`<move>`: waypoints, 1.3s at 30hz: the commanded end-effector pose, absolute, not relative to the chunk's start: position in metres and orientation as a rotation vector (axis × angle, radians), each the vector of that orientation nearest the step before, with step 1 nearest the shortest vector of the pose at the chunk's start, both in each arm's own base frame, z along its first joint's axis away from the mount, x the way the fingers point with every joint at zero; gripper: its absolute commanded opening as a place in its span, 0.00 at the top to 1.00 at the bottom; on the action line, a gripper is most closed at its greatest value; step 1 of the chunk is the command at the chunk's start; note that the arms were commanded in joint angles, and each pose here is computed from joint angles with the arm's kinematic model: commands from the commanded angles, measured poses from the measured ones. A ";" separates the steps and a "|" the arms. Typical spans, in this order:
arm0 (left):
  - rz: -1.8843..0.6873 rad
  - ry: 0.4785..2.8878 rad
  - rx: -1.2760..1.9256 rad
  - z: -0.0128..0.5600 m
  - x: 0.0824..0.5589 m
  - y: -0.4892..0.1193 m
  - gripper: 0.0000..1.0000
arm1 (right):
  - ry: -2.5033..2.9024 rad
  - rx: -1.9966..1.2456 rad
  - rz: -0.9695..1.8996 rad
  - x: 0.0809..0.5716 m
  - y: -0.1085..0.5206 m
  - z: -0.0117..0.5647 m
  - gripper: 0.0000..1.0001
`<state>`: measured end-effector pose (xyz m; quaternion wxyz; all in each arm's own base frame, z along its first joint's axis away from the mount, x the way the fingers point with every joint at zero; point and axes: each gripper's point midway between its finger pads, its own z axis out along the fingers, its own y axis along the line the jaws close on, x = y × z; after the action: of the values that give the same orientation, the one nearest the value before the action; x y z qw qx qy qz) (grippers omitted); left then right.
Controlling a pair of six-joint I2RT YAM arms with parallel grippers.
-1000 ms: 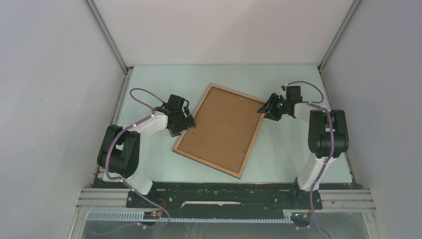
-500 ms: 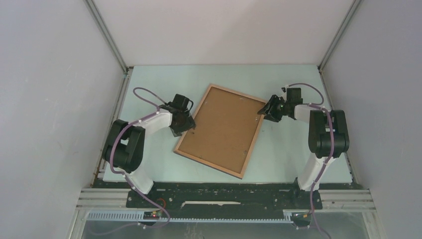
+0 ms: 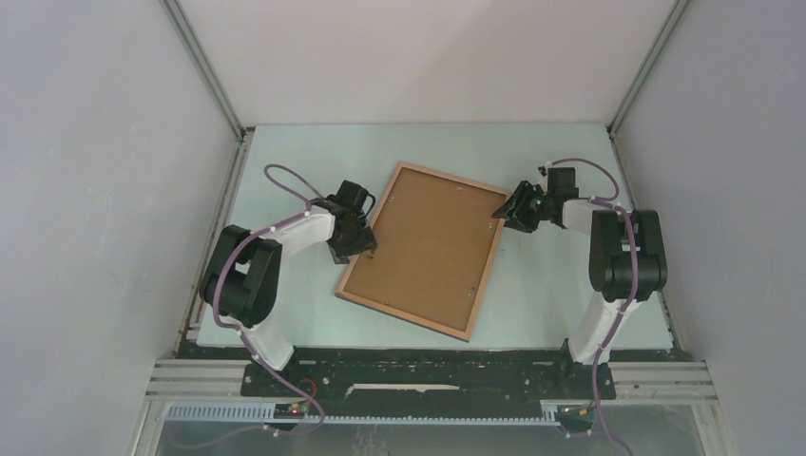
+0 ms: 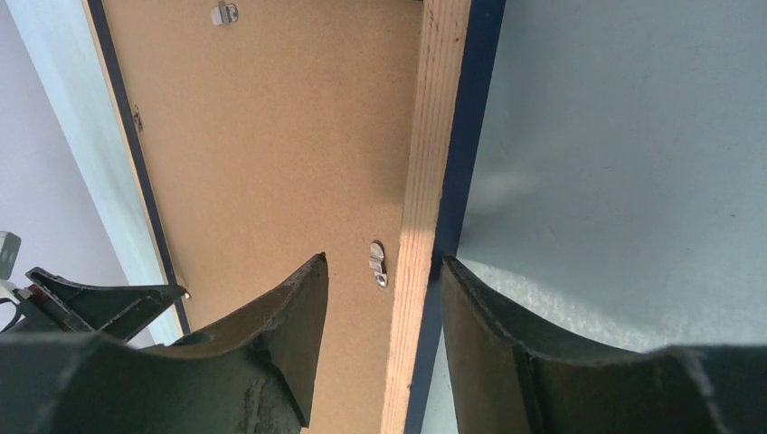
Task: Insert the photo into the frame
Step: Adjust the photo frame at the center of the board.
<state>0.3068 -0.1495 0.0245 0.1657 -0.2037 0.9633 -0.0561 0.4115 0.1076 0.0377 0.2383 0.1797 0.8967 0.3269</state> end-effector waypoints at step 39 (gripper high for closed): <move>-0.214 2.743 -0.430 0.047 0.308 -0.159 0.27 | 2.404 0.442 0.957 0.415 0.117 0.057 0.46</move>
<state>0.3009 -0.1517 0.0373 0.1633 -0.1490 0.9732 -0.0626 0.4114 0.1079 0.0377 0.2381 0.1796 0.8966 0.3274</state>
